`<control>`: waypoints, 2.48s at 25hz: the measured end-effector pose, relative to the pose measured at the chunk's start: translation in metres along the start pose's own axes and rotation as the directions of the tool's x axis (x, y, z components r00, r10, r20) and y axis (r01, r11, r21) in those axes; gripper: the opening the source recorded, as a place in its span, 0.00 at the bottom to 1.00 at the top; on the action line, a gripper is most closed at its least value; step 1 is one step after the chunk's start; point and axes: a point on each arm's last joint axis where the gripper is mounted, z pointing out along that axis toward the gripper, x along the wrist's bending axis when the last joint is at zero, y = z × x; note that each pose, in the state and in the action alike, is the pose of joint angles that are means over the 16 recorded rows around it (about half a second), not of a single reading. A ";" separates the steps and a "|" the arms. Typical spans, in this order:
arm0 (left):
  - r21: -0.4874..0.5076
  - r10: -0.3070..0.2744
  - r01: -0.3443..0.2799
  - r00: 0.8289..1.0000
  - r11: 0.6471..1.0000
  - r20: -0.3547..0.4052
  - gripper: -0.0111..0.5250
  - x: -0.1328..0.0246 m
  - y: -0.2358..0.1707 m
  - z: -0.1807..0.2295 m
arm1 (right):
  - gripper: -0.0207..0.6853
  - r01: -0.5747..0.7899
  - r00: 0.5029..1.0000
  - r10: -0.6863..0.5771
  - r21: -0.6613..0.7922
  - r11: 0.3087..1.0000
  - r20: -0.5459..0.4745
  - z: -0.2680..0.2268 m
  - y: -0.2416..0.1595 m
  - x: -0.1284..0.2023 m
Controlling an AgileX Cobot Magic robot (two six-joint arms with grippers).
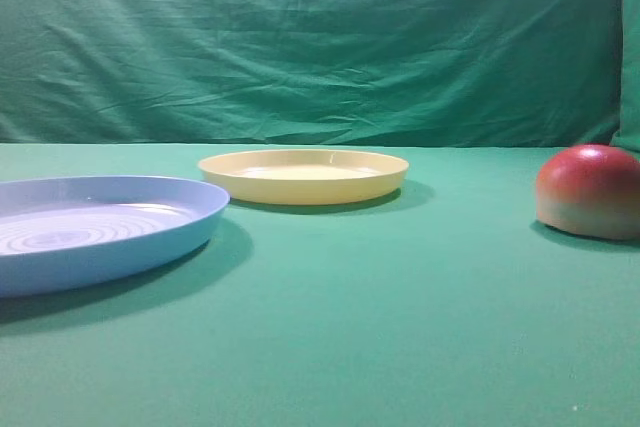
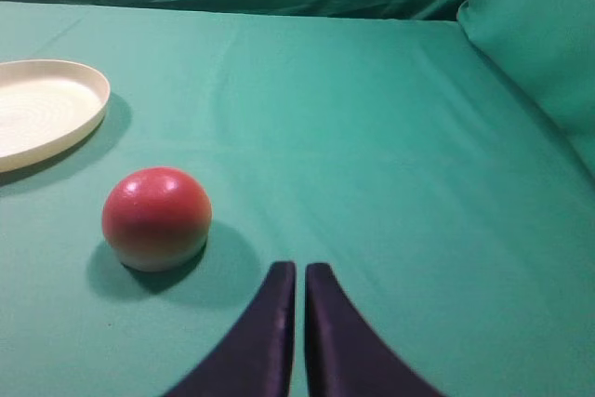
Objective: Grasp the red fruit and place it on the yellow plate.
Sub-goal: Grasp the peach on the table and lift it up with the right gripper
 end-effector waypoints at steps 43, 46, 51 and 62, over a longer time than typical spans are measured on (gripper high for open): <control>0.000 0.000 0.000 1.000 1.000 0.000 0.31 0.000 0.000 0.000 | 0.03 -0.102 0.992 0.086 -0.187 0.977 -0.092 -0.010 0.037 0.005; 0.000 0.000 0.000 1.000 1.000 0.000 0.31 0.000 0.000 0.000 | 0.03 -0.097 0.990 0.079 -0.152 0.984 -0.121 -0.013 0.050 0.008; 0.000 0.000 0.000 1.000 1.000 0.000 0.31 0.000 0.000 0.000 | 0.03 -0.045 0.986 0.043 -0.013 0.999 -0.160 -0.014 0.075 0.013; 0.000 0.000 0.000 1.000 1.000 0.000 0.31 0.000 0.000 0.000 | 0.03 0.072 0.981 0.009 0.409 0.910 -0.193 0.024 0.120 0.025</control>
